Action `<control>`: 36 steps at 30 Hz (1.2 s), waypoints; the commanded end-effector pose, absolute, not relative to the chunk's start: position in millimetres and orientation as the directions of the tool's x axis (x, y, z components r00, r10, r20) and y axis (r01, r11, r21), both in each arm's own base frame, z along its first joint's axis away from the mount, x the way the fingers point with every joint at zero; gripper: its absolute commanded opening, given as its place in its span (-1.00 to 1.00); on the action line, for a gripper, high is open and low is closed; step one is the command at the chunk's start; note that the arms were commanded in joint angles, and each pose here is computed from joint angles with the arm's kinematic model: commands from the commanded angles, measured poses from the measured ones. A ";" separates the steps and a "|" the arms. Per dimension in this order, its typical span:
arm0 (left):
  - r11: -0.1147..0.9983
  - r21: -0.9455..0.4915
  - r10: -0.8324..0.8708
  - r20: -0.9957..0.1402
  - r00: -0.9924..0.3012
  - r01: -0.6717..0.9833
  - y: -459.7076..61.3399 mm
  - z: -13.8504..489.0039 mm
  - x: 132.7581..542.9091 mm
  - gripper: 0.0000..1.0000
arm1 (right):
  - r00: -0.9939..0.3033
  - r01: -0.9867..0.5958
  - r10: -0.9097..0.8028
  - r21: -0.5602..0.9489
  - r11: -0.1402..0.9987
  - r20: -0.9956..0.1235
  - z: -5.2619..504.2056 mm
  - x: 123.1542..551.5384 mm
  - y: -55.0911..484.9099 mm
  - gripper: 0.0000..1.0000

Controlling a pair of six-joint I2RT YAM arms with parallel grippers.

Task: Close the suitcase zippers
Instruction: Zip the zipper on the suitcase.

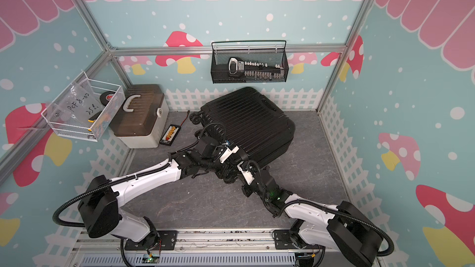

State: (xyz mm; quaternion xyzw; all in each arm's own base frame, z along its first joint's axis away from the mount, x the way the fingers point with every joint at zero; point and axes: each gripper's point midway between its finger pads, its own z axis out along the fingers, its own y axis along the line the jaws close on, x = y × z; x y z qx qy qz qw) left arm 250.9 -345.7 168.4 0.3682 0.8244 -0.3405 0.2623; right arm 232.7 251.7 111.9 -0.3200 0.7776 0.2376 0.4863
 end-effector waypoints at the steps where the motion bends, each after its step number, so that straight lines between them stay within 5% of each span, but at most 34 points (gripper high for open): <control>1: 0.382 -0.342 0.379 -0.790 -0.482 0.859 -377.7 201.4 251.8 -0.63 | -0.300 -0.807 -0.268 0.094 0.583 -0.915 117.7 206.4 269.7 -1.00; 11: 0.542 -0.108 0.361 -0.865 -0.348 0.833 -329.9 239.2 272.4 0.66 | -0.390 -0.605 -0.279 0.016 0.796 -0.878 94.7 226.6 216.7 -1.00; 23: 0.830 -0.064 0.218 -0.877 -0.428 0.553 -166.4 286.6 390.1 0.72 | -0.408 -0.565 -0.268 0.012 0.825 -0.873 92.5 229.1 207.9 -1.00; 36: 0.801 0.094 0.410 -0.805 -0.428 0.591 -108.0 252.9 485.9 0.75 | -0.419 -0.567 -0.294 -0.005 0.824 -0.859 85.3 230.5 208.7 -1.00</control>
